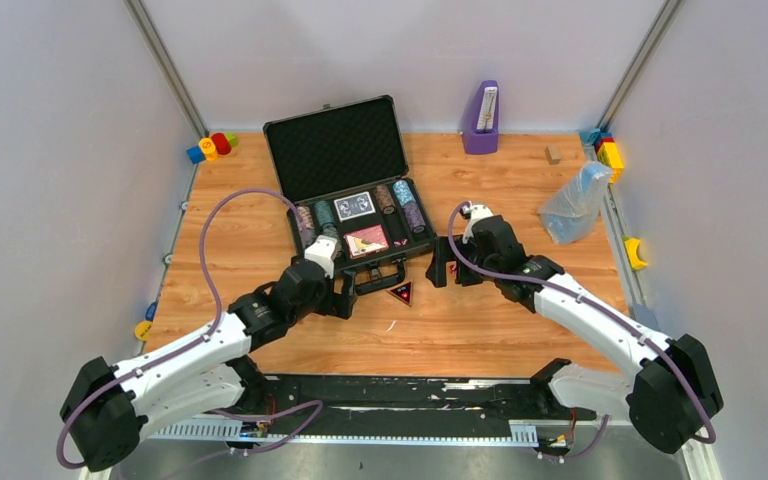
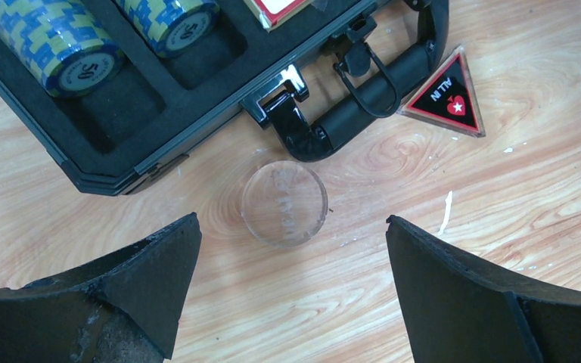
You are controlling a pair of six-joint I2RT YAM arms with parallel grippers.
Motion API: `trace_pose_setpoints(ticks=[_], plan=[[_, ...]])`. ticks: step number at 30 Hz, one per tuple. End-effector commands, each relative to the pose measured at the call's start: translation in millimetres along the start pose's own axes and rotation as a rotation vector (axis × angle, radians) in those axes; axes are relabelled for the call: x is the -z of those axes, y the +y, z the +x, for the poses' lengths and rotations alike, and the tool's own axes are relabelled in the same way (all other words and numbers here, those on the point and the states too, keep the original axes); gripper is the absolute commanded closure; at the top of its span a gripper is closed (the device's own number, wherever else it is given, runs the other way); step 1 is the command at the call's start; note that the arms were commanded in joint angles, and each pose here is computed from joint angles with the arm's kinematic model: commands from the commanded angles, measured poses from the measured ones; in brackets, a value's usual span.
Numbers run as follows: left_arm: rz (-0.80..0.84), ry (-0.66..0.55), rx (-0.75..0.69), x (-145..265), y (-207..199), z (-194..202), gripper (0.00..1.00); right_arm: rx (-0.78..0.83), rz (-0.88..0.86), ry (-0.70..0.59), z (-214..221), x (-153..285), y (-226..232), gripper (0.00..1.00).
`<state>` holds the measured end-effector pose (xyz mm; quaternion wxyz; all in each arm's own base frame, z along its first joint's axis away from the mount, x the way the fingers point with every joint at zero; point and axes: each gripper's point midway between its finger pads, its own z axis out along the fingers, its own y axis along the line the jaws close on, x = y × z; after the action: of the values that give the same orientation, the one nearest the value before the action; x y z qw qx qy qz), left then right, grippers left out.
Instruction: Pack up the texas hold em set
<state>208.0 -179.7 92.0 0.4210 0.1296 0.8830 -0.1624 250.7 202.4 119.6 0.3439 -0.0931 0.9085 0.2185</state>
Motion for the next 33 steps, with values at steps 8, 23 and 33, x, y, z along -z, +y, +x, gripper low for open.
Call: trace_pose_setpoints(ticks=[8,23,33], plan=[[-0.045,0.135,0.057,-18,-10,14,0.01,0.027,-0.142,-0.076,-12,11,24,0.00],[-0.167,0.293,0.074,-46,-3,41,0.07,0.012,-0.255,-0.090,-15,19,45,0.02],[-0.247,0.304,0.035,-58,1,49,0.12,-0.058,-0.194,-0.179,-32,34,38,0.02]])
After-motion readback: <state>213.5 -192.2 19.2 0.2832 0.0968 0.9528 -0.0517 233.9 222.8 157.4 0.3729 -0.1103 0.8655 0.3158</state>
